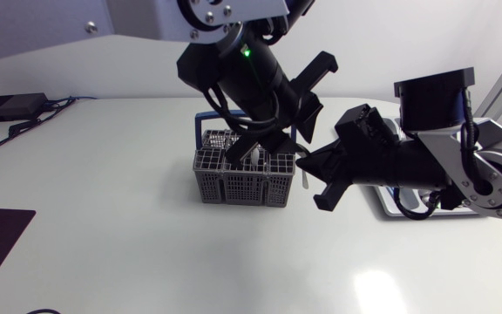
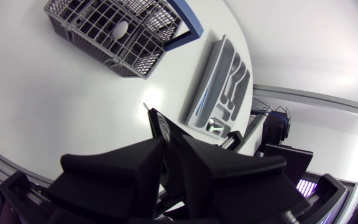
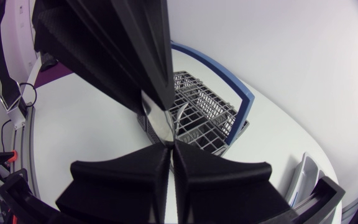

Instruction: Unload the cutlery basket into the drawer organizer.

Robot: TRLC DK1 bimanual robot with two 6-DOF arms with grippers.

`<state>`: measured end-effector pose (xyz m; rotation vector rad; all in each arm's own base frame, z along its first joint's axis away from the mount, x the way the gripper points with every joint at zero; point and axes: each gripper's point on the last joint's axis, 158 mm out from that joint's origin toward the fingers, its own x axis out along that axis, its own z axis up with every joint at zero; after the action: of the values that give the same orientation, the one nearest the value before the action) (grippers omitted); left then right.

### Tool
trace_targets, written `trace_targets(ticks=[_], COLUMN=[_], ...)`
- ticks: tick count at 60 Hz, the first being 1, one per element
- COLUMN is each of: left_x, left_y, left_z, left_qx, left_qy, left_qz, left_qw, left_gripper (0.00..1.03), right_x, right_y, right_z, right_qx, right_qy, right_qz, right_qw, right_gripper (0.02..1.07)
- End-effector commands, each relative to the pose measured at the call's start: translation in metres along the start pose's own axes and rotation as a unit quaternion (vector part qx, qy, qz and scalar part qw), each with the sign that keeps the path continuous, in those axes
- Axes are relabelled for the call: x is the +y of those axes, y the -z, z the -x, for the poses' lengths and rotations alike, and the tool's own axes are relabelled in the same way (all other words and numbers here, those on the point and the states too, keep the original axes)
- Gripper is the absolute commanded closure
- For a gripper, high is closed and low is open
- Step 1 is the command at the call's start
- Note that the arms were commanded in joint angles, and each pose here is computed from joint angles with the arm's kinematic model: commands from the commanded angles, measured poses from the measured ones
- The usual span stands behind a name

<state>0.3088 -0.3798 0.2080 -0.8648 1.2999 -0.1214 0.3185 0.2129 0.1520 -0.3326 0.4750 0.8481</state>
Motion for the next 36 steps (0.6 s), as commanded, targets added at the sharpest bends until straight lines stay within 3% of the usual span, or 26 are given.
trace_targets(ticks=[1, 8, 16, 27, 36], left_x=[-0.015, -0.024, -0.033, -0.039, -0.031], left_y=[-0.007, -0.008, -0.009, -0.016, -0.027], left_z=[0.013, 0.016, 0.023, 0.028, 0.027], left_qx=[-0.004, 0.003, -0.001, -0.013, -0.020], left_qy=[0.037, 0.055, 0.070, 0.079, 0.061], left_qz=[0.017, 0.019, 0.017, 0.011, 0.003], left_qw=[0.999, 0.998, 0.997, 0.997, 0.998], left_gripper=[0.62, 0.46, 0.42, 0.10, 0.06], right_x=[0.006, 0.014, 0.021, 0.020, 0.016], right_y=[0.009, 0.018, 0.026, 0.029, 0.030], right_z=[-0.002, -0.001, 0.001, 0.007, 0.011], right_qx=[0.017, 0.028, 0.036, 0.040, 0.040], right_qy=[-0.017, -0.032, -0.040, -0.038, -0.032], right_qz=[0.004, 0.007, 0.012, 0.014, 0.014], right_qw=[1.000, 0.999, 0.998, 0.998, 0.999], right_gripper=[1.02, 1.02, 1.02, 1.02, 1.02])
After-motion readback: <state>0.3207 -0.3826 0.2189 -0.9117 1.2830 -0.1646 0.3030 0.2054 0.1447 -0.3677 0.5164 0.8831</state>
